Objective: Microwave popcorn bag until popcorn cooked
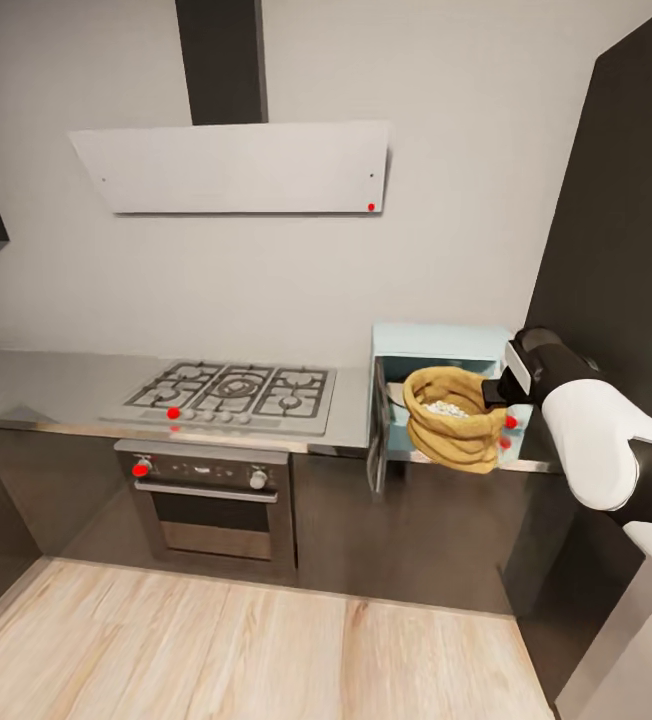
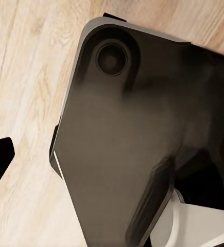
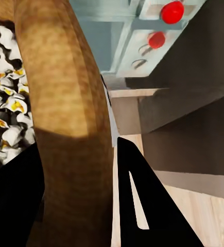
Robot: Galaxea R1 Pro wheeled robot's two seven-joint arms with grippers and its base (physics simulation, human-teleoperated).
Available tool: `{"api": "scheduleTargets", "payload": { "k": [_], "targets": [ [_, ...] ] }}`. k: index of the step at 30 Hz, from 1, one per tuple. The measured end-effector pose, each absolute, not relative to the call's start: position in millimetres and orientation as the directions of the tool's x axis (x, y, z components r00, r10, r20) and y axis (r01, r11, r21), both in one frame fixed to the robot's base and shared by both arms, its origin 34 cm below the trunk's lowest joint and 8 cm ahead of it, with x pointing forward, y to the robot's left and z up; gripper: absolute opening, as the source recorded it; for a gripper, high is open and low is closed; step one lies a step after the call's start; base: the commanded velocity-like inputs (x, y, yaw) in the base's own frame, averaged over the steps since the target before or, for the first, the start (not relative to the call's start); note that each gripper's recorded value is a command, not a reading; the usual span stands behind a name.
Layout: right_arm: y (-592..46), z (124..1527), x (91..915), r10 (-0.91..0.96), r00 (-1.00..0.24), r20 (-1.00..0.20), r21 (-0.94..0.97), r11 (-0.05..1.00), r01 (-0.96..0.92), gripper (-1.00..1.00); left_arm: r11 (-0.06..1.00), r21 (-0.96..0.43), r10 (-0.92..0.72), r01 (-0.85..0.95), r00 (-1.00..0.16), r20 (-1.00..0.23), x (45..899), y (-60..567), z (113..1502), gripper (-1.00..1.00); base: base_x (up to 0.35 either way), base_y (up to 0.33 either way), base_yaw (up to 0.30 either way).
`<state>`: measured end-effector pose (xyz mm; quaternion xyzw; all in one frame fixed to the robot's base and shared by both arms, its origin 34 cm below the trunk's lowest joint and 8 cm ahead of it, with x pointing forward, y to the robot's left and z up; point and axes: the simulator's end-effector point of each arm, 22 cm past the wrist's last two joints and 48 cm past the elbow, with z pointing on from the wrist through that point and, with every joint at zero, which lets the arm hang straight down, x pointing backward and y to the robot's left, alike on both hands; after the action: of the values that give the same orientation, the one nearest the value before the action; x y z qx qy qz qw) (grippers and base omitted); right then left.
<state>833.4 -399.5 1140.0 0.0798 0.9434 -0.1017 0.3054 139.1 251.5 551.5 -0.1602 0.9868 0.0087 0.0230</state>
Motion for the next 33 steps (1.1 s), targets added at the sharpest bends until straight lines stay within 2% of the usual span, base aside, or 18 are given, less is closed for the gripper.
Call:
{"api": "scheduleTargets", "payload": {
  "k": [13, 20, 27, 33],
  "targets": [
    [-404.8, 1140.2, 832.1, 0.085, -0.802, -0.591, -0.165, 0.961, 0.223, -1.00, 0.949, 0.010, -0.316, -0.317, -0.948, -0.048, 139.1, 251.5, 551.5, 1.00, 0.281, 0.000, 0.000],
    [-406.4, 1137.0, 830.9, 0.086, -0.807, -0.584, -0.174, 0.958, 0.228, -1.00, 0.949, 0.011, -0.316, -0.317, -0.948, -0.048, 139.2, 252.5, 551.4, 1.00, 0.026, 0.000, 0.000],
    [-409.6, 1104.4, 816.2, 0.091, -0.855, -0.511, -0.182, 0.961, 0.210, -1.00, 0.949, 0.011, -0.316, -0.317, -0.948, -0.048, 139.2, 252.6, 551.4, 1.00, 0.000, 0.000, 0.000],
    [-417.1, 1104.8, 814.6, 0.100, -0.853, -0.512, -0.180, 0.959, 0.220, -1.00, 0.948, 0.010, -0.316, -0.317, -0.947, -0.048, 139.2, 251.7, 551.4, 1.00, 0.000, 0.000, 0.000]
  ]
}}
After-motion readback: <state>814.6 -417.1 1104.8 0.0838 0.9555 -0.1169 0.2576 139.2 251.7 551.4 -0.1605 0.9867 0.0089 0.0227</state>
